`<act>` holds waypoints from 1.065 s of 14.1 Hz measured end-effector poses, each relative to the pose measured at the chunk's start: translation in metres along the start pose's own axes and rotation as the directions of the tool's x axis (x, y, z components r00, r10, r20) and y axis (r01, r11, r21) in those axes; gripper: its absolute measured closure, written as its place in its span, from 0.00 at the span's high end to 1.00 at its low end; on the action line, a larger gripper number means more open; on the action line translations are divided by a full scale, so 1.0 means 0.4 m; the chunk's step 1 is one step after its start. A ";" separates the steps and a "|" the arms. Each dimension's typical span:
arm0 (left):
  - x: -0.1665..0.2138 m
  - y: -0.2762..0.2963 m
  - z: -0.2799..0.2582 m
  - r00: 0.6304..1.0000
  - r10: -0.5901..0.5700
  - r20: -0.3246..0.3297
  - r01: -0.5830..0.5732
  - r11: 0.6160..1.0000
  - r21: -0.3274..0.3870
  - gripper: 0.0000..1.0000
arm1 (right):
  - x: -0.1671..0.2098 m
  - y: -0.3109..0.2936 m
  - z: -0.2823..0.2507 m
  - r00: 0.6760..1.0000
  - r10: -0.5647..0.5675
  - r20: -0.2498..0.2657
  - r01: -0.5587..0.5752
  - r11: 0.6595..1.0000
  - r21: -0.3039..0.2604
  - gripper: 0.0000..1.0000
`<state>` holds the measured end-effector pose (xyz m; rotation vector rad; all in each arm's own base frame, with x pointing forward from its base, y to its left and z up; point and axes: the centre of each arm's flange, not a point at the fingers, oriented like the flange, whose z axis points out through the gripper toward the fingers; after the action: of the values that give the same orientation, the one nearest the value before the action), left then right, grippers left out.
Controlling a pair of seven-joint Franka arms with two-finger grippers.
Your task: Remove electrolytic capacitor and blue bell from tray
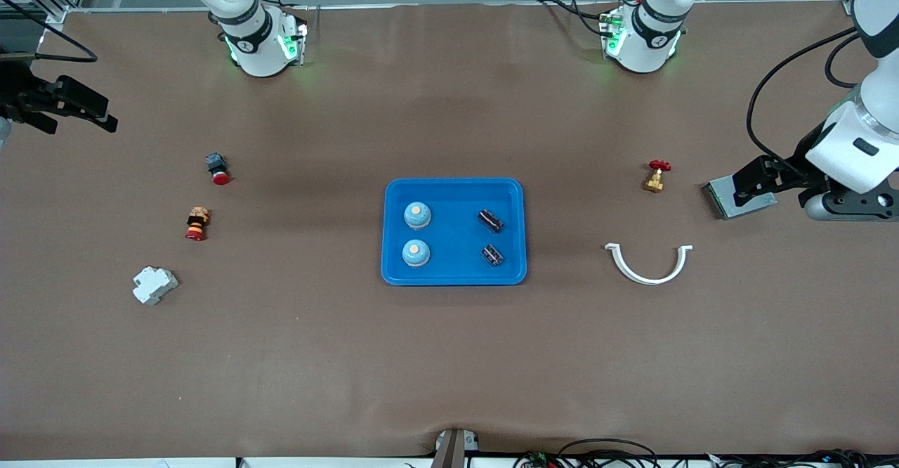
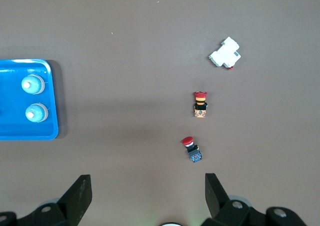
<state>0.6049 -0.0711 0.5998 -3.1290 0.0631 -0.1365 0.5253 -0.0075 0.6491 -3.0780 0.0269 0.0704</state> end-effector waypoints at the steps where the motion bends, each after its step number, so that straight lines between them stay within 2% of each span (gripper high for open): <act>1: 0.000 0.000 0.000 1.000 0.000 0.000 0.000 1.000 0.000 1.00 | 0.000 0.001 0.000 1.000 0.000 0.000 0.000 1.000 -0.002 1.00; 5: 0.000 0.000 0.002 1.000 0.000 0.001 0.000 1.000 0.000 1.00 | 0.000 0.004 0.000 1.000 0.002 -0.002 -0.002 1.000 -0.007 1.00; 8: 0.004 0.001 0.035 0.999 0.000 0.033 0.000 1.000 0.002 1.00 | 0.001 0.004 0.000 1.000 0.002 -0.002 -0.002 1.000 -0.007 1.00; 13: -0.007 0.002 0.149 0.978 0.000 0.207 -0.003 1.000 0.012 1.00 | 0.001 0.004 0.003 1.000 0.002 0.000 -0.002 1.000 -0.007 1.00; 15: -0.022 0.010 0.168 0.963 0.001 0.268 0.002 1.000 -0.013 1.00 | 0.002 0.004 0.003 1.000 0.002 -0.002 -0.002 1.000 -0.007 1.00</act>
<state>0.6020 -0.0743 0.5320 -3.1270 0.0609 0.2893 0.5258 -0.0092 0.6479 -3.0854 0.0303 0.0675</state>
